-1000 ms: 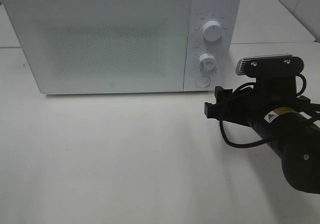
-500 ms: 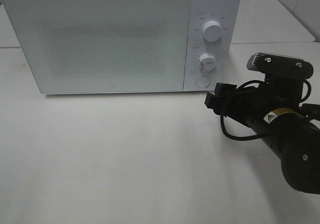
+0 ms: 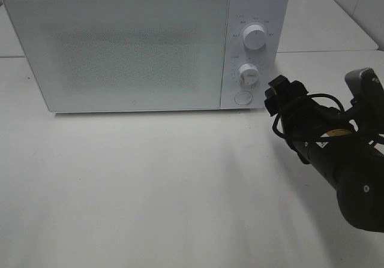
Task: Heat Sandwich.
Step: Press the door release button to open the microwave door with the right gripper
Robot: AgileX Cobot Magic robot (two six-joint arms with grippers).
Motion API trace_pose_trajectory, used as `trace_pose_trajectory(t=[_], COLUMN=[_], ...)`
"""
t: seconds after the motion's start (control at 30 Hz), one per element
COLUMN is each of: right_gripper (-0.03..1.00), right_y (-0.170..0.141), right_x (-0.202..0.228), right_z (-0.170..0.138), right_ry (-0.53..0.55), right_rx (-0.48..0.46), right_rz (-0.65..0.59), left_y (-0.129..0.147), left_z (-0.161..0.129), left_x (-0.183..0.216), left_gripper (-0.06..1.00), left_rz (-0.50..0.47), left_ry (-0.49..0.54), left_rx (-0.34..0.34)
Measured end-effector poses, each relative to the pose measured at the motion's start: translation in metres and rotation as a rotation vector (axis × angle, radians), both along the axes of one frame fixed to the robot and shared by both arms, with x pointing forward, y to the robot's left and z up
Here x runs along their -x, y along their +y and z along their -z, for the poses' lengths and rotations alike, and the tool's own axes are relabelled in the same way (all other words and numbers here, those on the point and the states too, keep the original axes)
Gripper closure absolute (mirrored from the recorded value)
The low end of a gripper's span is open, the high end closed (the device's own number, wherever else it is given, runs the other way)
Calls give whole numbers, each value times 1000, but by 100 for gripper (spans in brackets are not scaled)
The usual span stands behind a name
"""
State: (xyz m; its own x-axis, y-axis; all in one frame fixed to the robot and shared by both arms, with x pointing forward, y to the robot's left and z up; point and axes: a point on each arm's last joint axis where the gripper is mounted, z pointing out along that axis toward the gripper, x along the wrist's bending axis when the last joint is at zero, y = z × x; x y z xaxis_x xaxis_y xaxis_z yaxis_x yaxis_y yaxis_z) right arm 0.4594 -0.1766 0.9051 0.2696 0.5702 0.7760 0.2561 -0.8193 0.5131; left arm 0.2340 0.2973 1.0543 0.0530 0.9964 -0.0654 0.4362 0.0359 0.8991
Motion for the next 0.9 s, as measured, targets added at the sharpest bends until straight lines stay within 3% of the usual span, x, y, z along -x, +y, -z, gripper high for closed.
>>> trace_pose_trajectory(t=[0.07, 0.27, 0.33, 0.37, 0.43, 0.5, 0.53, 0.57, 0.67, 0.7, 0.9], right_gripper=[22, 28, 34, 41, 45, 55, 65, 65, 80, 90, 96], right_y=[0, 0, 0, 0, 0, 0, 0, 0, 0, 0, 0], right_x=[0, 0, 0, 0, 0, 0, 0, 0, 0, 0, 0], right_z=[0, 0, 0, 0, 0, 0, 0, 0, 0, 0, 0], right_ry=[8, 18, 21, 24, 25, 28, 29, 29, 30, 30, 30], right_rx=[-124, -273, -320, -367, -385, -423, -447, -447, -461, -462, -463], right_rz=[49, 108, 127, 145, 152, 167, 176, 176, 182, 183, 183], left_y=[0, 0, 0, 0, 0, 0, 0, 0, 0, 0, 0], left_z=[0, 0, 0, 0, 0, 0, 0, 0, 0, 0, 0], left_x=[0, 0, 0, 0, 0, 0, 0, 0, 0, 0, 0], left_gripper=[-3, -3, -3, -3, -3, -3, -3, -3, -3, -3, -3], left_rz=[0, 0, 0, 0, 0, 0, 0, 0, 0, 0, 0], left_ry=[0, 0, 0, 0, 0, 0, 0, 0, 0, 0, 0], left_rx=[0, 0, 0, 0, 0, 0, 0, 0, 0, 0, 0])
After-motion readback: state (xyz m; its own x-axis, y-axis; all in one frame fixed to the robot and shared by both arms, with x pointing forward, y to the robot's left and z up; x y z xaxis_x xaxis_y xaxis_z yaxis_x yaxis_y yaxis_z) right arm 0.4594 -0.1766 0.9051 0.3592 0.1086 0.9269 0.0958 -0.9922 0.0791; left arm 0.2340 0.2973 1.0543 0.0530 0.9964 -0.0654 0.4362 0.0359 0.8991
